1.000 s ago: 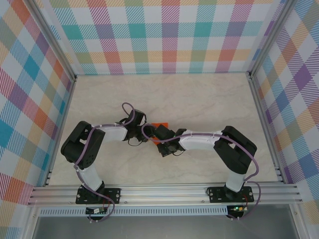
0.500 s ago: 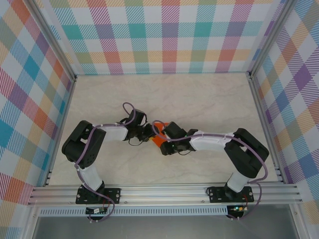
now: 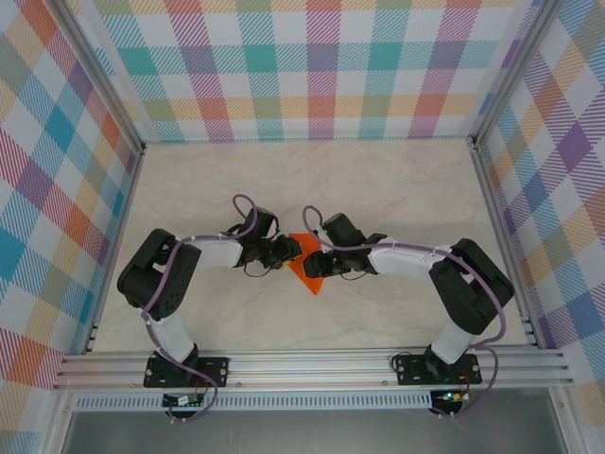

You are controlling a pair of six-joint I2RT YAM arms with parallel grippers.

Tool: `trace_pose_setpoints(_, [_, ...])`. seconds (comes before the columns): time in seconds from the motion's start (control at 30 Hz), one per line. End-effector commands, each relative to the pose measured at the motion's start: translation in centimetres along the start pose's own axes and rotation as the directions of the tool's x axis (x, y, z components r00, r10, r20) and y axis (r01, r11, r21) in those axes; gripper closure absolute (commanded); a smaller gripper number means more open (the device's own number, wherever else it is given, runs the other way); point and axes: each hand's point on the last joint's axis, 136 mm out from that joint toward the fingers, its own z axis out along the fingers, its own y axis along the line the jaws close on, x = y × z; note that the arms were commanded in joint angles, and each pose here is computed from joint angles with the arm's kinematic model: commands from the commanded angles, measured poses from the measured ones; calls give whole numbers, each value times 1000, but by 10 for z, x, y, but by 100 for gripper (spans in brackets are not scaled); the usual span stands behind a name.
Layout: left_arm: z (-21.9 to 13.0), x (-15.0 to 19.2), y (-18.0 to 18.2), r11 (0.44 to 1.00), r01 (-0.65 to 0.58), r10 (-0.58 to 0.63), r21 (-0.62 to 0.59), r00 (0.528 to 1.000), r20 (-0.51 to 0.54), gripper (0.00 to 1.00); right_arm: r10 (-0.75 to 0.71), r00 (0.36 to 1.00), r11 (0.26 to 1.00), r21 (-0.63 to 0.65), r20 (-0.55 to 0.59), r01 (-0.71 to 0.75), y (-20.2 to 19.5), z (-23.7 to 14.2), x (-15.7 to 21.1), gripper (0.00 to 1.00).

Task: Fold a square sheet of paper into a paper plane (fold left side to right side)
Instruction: Fourth fold the wing at the center of the table.

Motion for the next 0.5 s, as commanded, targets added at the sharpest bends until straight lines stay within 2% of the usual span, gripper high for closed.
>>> trace_pose_setpoints(0.0, [0,4,-1,1000,-16,16,-18,1000,-7,65,8,1000,1000,-8,-19,-8,8,7,-3,56])
trace_pose_setpoints(0.37, [-3,3,-5,1000,-23,23,-11,1000,-3,65,19,999,998,58,-44,-17,0,24,-6,57])
trace_pose_setpoints(0.47, [-5,3,-6,1000,-25,25,-8,1000,-1,65,21,999,998,53,-43,-19,1,26,-9,61])
